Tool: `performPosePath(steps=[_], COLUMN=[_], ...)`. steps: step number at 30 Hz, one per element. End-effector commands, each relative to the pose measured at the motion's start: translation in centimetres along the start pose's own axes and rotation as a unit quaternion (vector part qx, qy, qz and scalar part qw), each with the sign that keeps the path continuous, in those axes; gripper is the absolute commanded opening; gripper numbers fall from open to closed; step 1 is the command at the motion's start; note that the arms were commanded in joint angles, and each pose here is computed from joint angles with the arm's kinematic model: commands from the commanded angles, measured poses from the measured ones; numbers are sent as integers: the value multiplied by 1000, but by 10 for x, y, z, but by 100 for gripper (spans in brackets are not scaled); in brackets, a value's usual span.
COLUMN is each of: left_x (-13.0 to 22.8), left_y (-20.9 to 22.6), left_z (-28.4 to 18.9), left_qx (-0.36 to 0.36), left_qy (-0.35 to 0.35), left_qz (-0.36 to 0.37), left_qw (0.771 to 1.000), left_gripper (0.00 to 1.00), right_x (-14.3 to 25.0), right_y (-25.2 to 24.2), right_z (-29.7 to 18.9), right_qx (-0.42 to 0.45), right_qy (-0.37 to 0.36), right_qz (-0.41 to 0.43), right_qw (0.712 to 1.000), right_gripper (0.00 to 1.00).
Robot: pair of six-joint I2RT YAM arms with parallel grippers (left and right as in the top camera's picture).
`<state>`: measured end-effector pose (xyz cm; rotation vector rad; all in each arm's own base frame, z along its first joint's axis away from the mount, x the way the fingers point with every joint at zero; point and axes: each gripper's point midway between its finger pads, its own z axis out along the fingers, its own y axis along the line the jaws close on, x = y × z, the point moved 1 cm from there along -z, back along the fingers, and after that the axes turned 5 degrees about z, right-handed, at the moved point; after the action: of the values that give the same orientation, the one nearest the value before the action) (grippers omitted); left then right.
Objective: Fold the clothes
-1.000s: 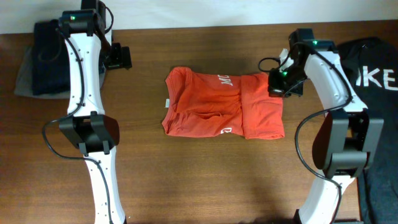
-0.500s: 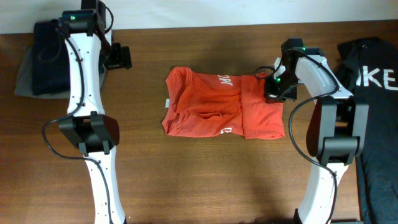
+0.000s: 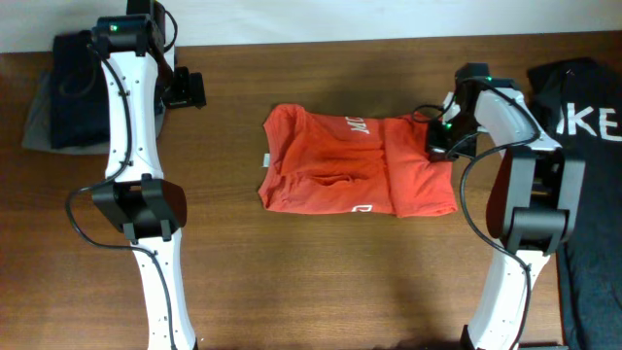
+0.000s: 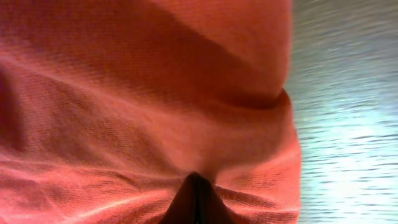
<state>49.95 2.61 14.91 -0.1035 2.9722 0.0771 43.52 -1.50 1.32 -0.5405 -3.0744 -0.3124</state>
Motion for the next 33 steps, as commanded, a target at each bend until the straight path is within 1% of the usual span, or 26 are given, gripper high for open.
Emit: performPosePath(steps=[1,7,9,11,13,15,16,18,19,21,26,29,33], left_x=[-2,-2,-1,-1,0,0,-1,-3,-4,-4,6,13,25], left_y=[-3,-15,-21,-29,-41,-55,-63,-79,-88,-106,-150,-175,-199], left_z=[-11,-10,-8,-5,-1,2,4,7,8,12,26,41,64], left_qx=[7,44,59,78,104,130,147,177,193,224,293,323,340], left_qy=[-13,-11,-9,-6,-3,-2,-3,-7,-11,-11,7,25,50], left_qz=[4,4,8,27,53,72,83,101,112,125,158,167,181], left_qw=[1000,999,998,997,993,989,986,979,975,966,943,931,921], left_gripper=[99,99,99,99,99,99,99,99,99,99,99,99,99], right_x=[-9,-21,-23,-21,-18,-21,-24,-31,-33,-35,-29,-24,-26], right_y=[-46,-64,-69,-71,-69,-65,-61,-54,-50,-41,-29,-23,-19], right_z=[17,13,11,6,-4,-19,-30,-55,-70,-98,-164,-195,-216], right_qx=[55,54,53,51,52,50,47,43,40,30,25,21,17], right_qy=[-2,-23,-25,-17,-7,-9,-14,-26,-32,-40,-64,-85,-114], right_qz=[29,59,66,59,60,59,58,55,53,35,30,26,21], right_qw=[998,996,996,997,997,997,997,997,997,998,997,996,993], right_gripper=[4,4,6,10,21,27,34,84,99,99,99,99,99])
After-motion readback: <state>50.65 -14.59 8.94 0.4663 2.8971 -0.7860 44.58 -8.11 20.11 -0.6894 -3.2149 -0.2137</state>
